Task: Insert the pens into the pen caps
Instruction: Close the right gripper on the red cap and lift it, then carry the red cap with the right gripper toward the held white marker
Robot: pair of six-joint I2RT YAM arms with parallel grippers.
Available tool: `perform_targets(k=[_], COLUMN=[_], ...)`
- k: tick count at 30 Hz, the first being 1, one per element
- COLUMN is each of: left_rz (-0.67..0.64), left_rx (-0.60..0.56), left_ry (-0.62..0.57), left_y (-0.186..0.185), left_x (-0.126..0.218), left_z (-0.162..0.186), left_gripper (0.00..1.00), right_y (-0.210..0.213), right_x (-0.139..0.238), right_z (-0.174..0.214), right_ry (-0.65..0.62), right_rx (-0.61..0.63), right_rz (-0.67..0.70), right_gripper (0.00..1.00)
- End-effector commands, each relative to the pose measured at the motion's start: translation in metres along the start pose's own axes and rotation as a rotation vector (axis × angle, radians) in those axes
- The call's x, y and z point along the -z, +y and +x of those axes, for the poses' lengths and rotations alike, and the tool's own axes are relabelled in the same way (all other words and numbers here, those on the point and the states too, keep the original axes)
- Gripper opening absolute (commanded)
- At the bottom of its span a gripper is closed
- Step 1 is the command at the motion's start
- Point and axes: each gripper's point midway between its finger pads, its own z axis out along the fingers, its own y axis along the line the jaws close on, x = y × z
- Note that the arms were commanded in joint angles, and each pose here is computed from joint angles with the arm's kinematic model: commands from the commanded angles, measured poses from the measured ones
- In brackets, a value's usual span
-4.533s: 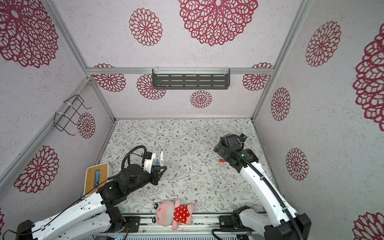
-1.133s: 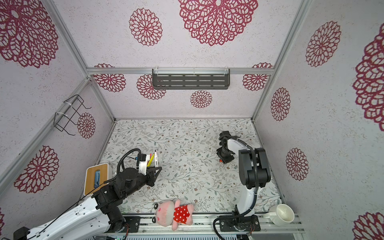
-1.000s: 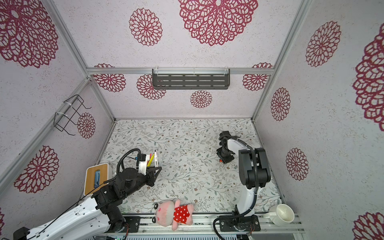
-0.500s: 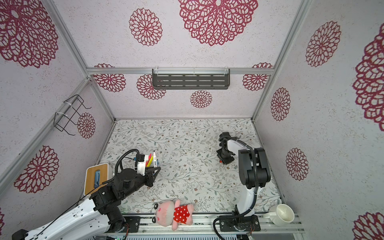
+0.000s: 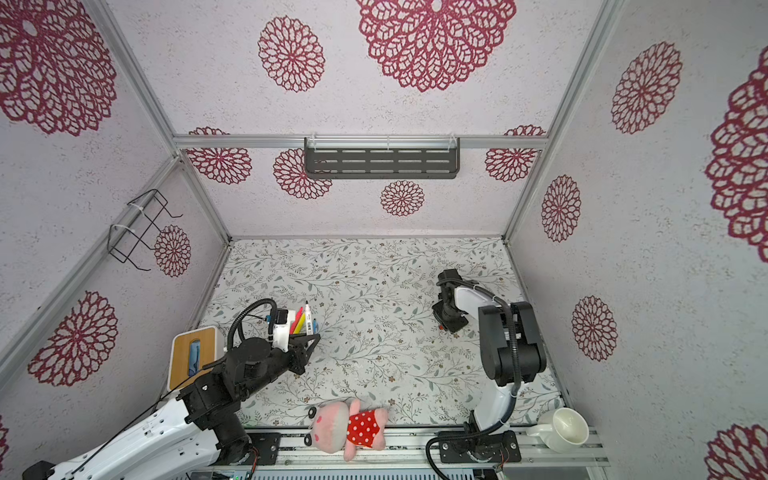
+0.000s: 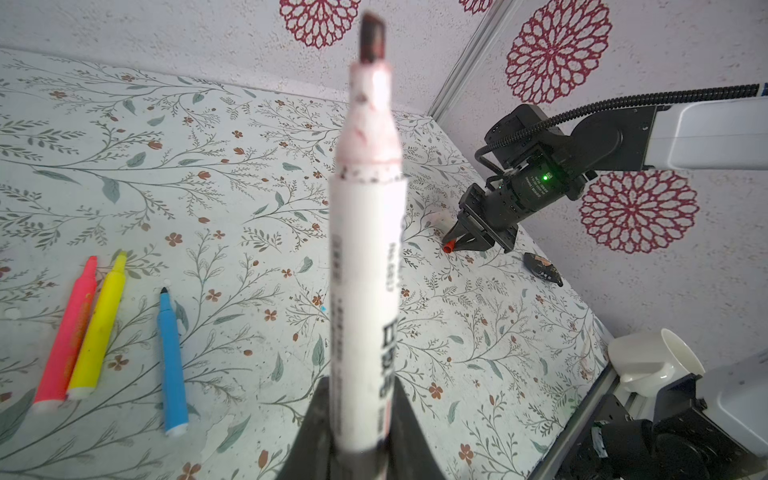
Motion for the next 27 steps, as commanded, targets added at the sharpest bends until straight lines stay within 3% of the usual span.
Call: perform_targets(k=[1, 10, 14, 27], left_rz=[-0.011, 0.031, 0.066, 0.247], left_rx=[0.004, 0.010, 0.011, -0.023], left_ry=[-0.004, 0.014, 0.041, 0.110], left_y=[0.004, -0.003, -0.010, -0.054], left_x=[-0.001, -0.004, -0.010, -0.024], left_z=[0.001, 0.006, 0.011, 0.023], left_gripper=[0.00, 0.00, 0.00, 0.00], right_y=[-0.002, 0.013, 0.029, 0.056], right_x=[0.019, 0.073, 0.105, 0.226], right_z=[0.015, 0.038, 0.055, 0.088], right_ry=[-0.005, -0.103, -0.137, -0.251], right_rx=[0.090, 0.354, 0.491, 0.676], right_rz=[-0.015, -0.187, -0.381, -0.879], right_gripper=[0.19, 0.15, 0.10, 0.06])
